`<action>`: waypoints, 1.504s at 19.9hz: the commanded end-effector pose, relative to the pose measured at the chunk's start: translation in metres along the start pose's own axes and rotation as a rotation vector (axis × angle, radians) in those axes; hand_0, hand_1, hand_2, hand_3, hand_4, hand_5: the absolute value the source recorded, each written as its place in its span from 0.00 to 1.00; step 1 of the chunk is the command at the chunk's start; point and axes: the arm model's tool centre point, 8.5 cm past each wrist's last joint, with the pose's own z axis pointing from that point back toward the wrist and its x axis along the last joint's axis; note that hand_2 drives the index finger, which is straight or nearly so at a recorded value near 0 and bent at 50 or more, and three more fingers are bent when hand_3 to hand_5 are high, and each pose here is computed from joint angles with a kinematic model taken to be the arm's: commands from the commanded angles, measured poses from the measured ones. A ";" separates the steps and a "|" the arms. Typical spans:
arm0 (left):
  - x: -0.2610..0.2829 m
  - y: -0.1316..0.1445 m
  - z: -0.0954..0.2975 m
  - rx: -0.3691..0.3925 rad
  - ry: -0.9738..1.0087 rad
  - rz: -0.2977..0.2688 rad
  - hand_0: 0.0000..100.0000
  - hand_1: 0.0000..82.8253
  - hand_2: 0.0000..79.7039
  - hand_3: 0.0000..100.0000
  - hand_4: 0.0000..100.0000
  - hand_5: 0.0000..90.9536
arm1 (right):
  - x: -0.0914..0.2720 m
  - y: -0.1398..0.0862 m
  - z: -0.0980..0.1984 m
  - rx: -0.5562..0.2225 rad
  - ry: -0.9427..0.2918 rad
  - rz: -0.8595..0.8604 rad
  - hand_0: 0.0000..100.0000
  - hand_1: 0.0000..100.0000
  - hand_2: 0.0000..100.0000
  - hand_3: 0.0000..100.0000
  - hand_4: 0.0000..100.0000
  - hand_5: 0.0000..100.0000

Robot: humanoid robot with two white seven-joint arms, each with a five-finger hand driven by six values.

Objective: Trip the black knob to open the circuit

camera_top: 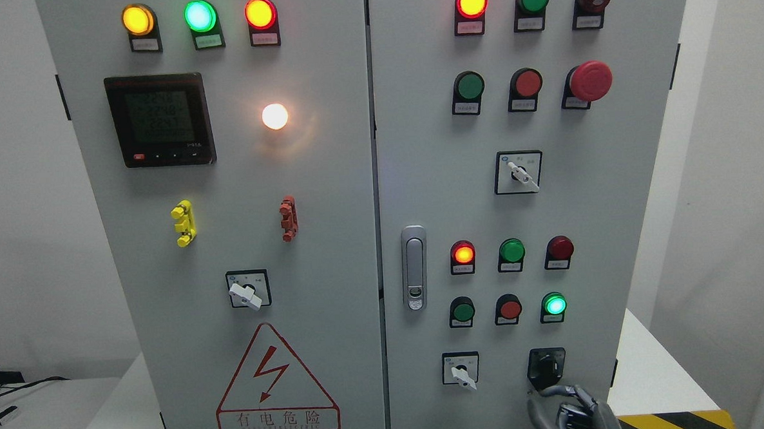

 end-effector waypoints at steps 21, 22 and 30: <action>0.000 -0.001 0.000 -0.006 -0.001 -0.030 0.12 0.47 0.00 0.00 0.00 0.00 | -0.005 -0.034 0.006 -0.094 0.007 0.003 0.26 0.67 0.38 1.00 1.00 0.95; 0.000 0.000 0.000 -0.004 -0.001 -0.030 0.12 0.47 0.00 0.00 0.00 0.00 | -0.004 -0.036 0.007 -0.096 0.004 0.003 0.26 0.67 0.40 1.00 1.00 0.95; 0.000 0.000 0.000 -0.004 -0.001 -0.030 0.12 0.47 0.00 0.00 0.00 0.00 | 0.003 -0.066 0.041 -0.095 -0.020 -0.058 0.39 0.45 0.52 1.00 0.99 0.90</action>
